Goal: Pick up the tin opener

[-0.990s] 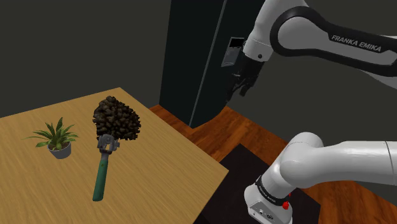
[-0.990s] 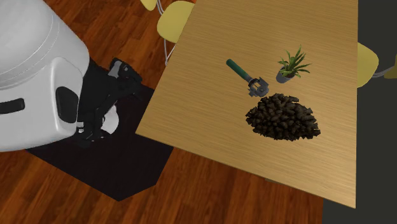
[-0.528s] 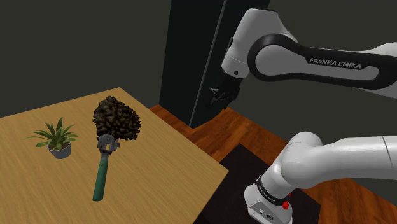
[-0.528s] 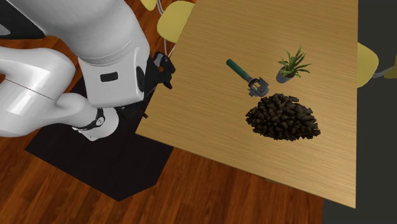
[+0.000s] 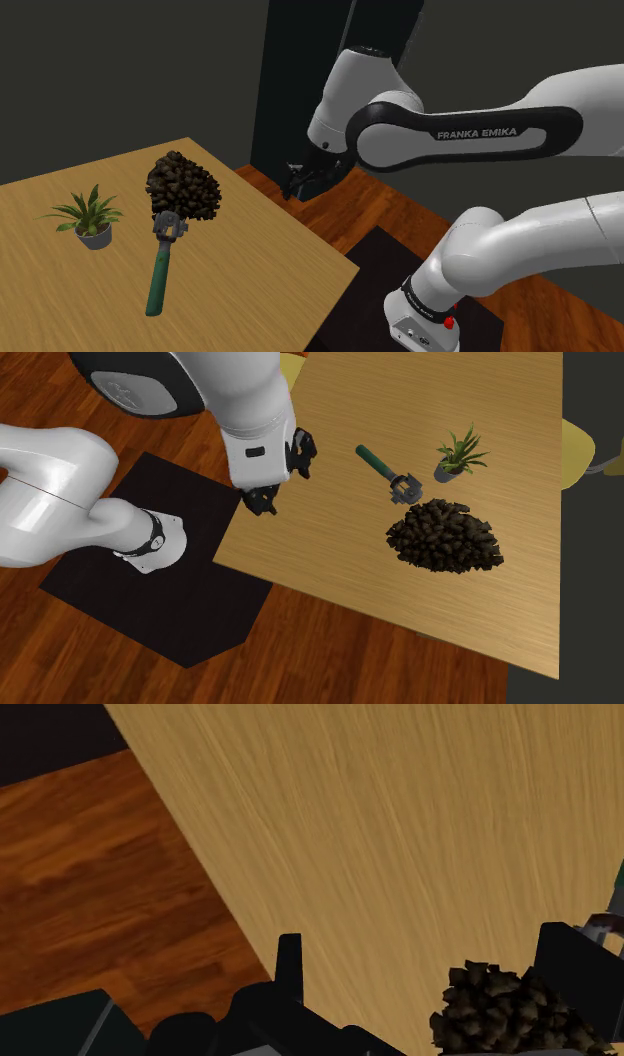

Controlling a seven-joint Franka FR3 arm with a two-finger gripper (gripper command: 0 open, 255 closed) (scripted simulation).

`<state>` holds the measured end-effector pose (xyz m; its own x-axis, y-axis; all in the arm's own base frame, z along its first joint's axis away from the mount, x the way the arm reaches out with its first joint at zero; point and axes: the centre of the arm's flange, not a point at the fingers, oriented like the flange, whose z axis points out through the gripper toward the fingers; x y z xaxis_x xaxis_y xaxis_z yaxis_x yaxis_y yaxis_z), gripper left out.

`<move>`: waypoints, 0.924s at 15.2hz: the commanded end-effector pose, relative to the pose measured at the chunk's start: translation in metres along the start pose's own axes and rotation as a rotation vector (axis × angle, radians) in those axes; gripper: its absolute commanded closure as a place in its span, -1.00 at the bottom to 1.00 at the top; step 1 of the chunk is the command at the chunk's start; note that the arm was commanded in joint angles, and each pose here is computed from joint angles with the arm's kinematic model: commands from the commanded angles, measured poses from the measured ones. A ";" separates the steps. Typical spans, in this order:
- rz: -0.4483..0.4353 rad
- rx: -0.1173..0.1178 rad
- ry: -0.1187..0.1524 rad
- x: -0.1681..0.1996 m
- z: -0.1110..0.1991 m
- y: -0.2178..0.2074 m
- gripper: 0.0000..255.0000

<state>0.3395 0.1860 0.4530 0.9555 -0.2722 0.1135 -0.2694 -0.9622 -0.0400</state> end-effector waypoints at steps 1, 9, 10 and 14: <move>0.021 0.006 0.012 -0.003 0.015 -0.024 -1.00; 0.099 0.023 0.056 0.003 0.076 -0.107 -1.00; 0.109 0.025 0.062 0.004 0.083 -0.117 -1.00; 0.147 0.033 0.083 0.012 0.113 -0.159 -1.00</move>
<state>0.4011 0.3263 0.3552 0.8986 -0.4009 0.1781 -0.3912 -0.9161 -0.0882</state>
